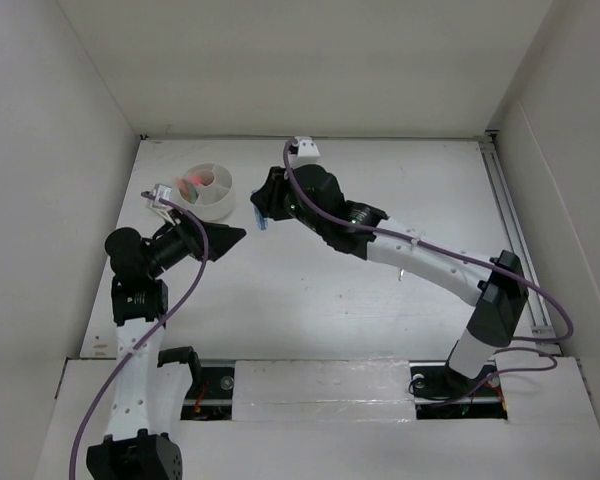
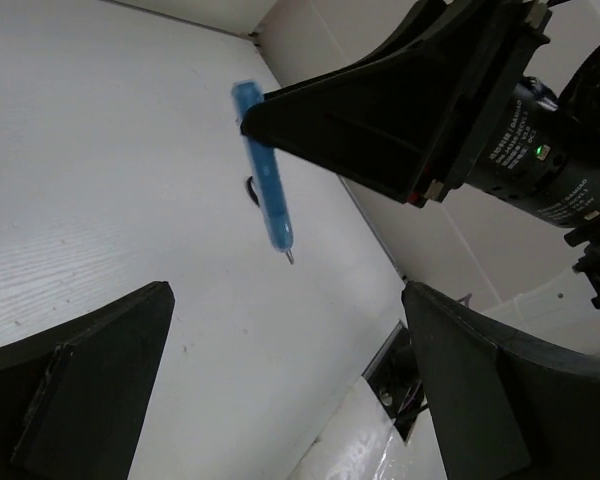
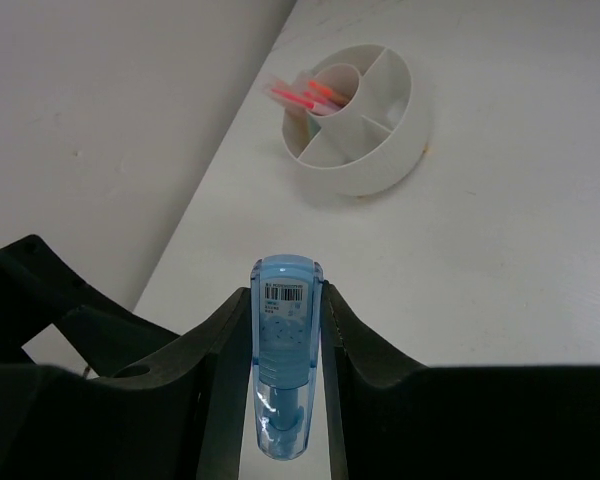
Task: Sort the stationery into containers
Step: Pick up the pen from the center of the board.
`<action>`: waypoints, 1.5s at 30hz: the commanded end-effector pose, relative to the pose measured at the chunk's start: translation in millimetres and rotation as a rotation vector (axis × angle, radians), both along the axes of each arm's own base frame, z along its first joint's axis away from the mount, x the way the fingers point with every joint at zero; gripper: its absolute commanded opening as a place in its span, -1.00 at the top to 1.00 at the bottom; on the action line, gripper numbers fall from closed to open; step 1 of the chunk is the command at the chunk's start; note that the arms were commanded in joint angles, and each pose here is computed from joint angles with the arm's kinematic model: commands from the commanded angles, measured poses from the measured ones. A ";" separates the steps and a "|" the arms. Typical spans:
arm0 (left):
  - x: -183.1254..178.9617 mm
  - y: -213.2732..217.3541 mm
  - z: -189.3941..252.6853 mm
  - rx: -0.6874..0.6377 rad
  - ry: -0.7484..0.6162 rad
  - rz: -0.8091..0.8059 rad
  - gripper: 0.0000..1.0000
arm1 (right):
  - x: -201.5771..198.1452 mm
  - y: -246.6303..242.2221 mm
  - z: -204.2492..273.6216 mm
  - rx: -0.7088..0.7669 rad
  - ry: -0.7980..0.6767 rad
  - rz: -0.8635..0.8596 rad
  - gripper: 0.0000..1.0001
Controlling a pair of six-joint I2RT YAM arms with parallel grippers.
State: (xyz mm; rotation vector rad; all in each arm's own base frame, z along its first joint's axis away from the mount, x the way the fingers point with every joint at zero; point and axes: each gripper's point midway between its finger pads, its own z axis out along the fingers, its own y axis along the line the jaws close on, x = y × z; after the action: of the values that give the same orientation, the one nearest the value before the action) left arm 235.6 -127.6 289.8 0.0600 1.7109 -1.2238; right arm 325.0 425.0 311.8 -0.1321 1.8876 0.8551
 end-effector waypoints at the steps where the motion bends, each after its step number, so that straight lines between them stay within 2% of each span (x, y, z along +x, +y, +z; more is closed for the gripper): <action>1: -10.6 -6.9 12.5 -0.004 -0.081 -0.075 -0.92 | -8.5 18.7 39.6 0.072 -0.072 0.048 1.00; 9: -6.3 -6.9 6.7 -0.015 -0.042 -0.084 -0.81 | -26.4 40.3 45.8 0.101 -0.092 0.120 1.00; 16: -6.2 -6.9 3.1 -0.017 -0.033 -0.084 -0.74 | -43.4 55.4 70.0 0.155 -0.120 0.179 1.00; 25: -0.4 -3.9 -0.4 -0.011 -0.014 -0.054 -0.66 | -75.9 78.3 69.2 0.160 -0.115 0.250 1.00; 29: 2.0 -2.0 2.2 -0.002 -0.014 -0.035 -0.54 | -83.3 84.5 64.0 0.146 -0.116 0.262 1.00; 32: 5.4 0.7 0.2 0.008 -0.004 -0.009 -0.37 | -81.6 83.6 59.5 0.137 -0.113 0.251 1.00; 37: 10.0 4.4 2.4 0.020 -0.006 0.026 0.08 | -84.7 84.8 49.7 0.119 -0.103 0.250 1.00; 38: 9.7 4.4 1.0 0.019 0.003 0.026 0.18 | -84.7 84.8 49.6 0.119 -0.103 0.250 1.00; 39: 10.9 5.5 2.7 0.027 -0.004 0.035 0.39 | -84.7 84.8 49.6 0.119 -0.103 0.250 1.00; 41: 13.4 7.9 2.6 0.026 0.013 0.059 0.57 | -84.8 84.6 45.1 0.111 -0.098 0.251 1.00; 45: 16.7 11.1 2.7 0.033 0.016 0.087 0.69 | -84.1 86.2 31.0 0.088 -0.084 0.251 1.00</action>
State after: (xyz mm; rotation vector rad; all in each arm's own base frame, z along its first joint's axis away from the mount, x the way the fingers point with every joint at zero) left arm 236.3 -130.2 276.7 0.0354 1.7812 -1.2515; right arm 256.8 504.8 330.8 -0.3215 1.8089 1.0278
